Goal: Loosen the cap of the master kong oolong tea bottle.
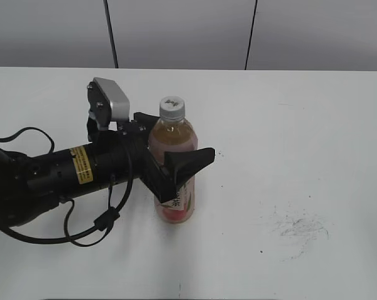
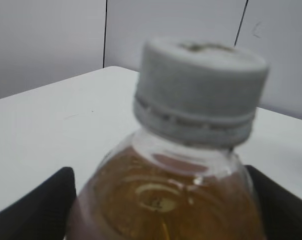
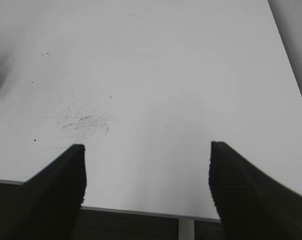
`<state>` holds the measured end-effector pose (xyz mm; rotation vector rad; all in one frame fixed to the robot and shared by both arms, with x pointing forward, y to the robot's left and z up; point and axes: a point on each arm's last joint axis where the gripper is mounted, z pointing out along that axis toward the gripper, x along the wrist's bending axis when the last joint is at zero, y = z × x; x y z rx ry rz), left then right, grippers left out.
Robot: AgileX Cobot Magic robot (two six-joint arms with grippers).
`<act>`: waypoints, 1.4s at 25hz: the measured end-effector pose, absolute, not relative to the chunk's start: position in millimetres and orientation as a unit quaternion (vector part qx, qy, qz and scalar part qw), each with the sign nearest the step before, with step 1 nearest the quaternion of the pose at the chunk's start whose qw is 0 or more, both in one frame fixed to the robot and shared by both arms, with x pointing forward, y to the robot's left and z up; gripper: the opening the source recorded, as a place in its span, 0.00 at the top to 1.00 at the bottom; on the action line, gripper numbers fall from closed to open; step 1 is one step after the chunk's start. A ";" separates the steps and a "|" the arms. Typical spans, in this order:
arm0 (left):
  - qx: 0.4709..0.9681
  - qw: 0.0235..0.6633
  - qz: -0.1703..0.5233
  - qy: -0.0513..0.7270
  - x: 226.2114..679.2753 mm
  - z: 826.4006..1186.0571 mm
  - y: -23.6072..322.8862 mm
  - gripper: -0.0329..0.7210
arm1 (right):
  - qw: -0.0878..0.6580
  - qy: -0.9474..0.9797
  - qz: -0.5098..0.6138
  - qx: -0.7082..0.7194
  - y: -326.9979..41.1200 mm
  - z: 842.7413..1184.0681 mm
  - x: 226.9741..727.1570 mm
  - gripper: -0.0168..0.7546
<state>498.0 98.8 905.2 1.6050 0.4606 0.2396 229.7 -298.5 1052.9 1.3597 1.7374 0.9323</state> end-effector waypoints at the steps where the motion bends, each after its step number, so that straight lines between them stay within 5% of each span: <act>1: 0.711 0.665 0.106 0.204 498.0 905.2 98.8 0.22 | 0.365 0.675 0.362 0.529 -298.5 1052.9 229.7 0.23; 5: 0.712 0.665 0.111 0.197 497.8 905.4 98.4 0.37 | 0.365 0.675 0.362 0.529 -298.5 1052.9 229.7 0.23; 22: 0.740 0.652 0.102 0.134 487.7 918.6 96.0 0.37 | 0.365 0.675 0.362 0.529 -298.5 1052.9 229.7 0.23; 35: 0.740 0.648 0.072 0.164 467.2 910.0 106.9 0.37 | 0.365 0.675 0.362 0.529 -298.5 1052.9 229.7 0.23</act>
